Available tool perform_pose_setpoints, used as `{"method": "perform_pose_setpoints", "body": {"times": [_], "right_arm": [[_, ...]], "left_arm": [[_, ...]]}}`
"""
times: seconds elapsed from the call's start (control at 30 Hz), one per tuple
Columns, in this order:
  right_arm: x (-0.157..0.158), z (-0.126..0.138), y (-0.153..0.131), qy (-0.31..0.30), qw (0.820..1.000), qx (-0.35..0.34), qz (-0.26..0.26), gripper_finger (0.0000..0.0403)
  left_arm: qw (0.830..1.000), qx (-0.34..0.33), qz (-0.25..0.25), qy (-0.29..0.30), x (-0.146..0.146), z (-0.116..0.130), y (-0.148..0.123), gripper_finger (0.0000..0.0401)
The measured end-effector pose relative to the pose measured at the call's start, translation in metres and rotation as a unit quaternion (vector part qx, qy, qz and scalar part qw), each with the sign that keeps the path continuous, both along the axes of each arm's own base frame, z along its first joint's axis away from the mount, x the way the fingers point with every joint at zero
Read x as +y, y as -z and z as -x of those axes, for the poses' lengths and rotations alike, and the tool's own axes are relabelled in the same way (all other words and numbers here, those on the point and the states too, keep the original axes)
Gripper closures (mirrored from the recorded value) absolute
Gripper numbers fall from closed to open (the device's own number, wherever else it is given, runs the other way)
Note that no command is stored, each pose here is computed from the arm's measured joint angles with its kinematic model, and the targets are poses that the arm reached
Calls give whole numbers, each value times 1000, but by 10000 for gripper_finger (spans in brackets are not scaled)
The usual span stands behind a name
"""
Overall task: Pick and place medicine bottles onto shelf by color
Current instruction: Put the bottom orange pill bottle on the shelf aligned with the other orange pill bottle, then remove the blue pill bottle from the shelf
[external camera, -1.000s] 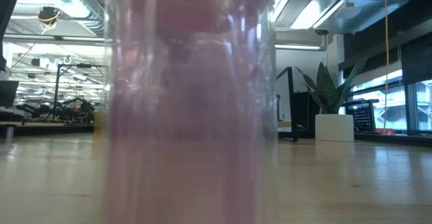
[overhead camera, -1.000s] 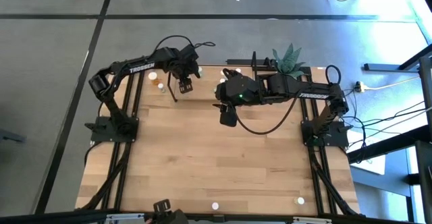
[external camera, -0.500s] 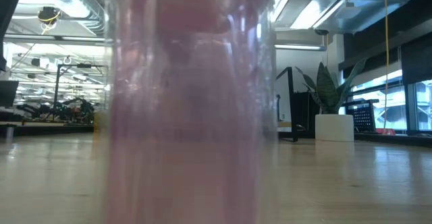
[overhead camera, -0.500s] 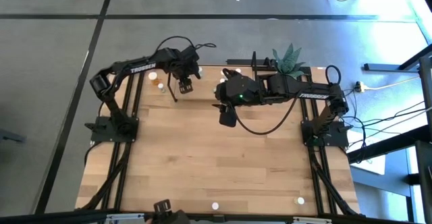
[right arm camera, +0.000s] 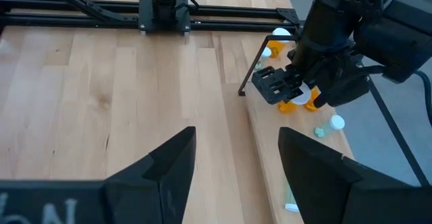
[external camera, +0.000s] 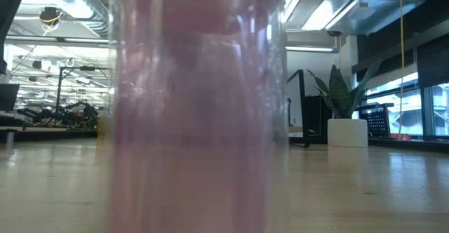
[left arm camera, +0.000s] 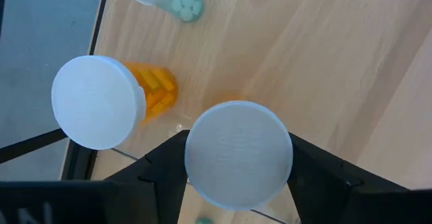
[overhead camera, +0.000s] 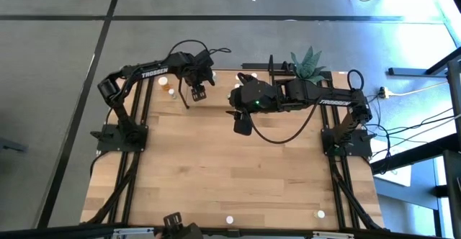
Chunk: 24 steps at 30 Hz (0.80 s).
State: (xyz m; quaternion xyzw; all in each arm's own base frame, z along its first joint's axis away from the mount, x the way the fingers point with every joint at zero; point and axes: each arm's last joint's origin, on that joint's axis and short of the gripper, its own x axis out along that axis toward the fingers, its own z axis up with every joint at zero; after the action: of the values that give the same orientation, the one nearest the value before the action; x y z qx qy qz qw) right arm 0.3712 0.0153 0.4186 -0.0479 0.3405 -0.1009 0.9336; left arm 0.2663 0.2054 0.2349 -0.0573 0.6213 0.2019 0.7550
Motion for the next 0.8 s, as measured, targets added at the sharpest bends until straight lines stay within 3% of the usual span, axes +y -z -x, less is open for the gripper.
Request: {"method": "perform_pose_setpoints", "body": {"times": [0.43, 0.6, 0.8], "right_arm": [[0, 0, 0, 0, 1000, 0, 0, 189], [0, 0, 0, 0, 1000, 0, 0, 189], [0, 0, 0, 0, 1000, 0, 0, 189]], "left_arm": [[999, 23, -33, -16, -4, -3, 0, 80], [999, 11, -40, -18, -9, -5, -9, 68], [997, -35, -75, 0, -16, -17, -43, 68]]}}
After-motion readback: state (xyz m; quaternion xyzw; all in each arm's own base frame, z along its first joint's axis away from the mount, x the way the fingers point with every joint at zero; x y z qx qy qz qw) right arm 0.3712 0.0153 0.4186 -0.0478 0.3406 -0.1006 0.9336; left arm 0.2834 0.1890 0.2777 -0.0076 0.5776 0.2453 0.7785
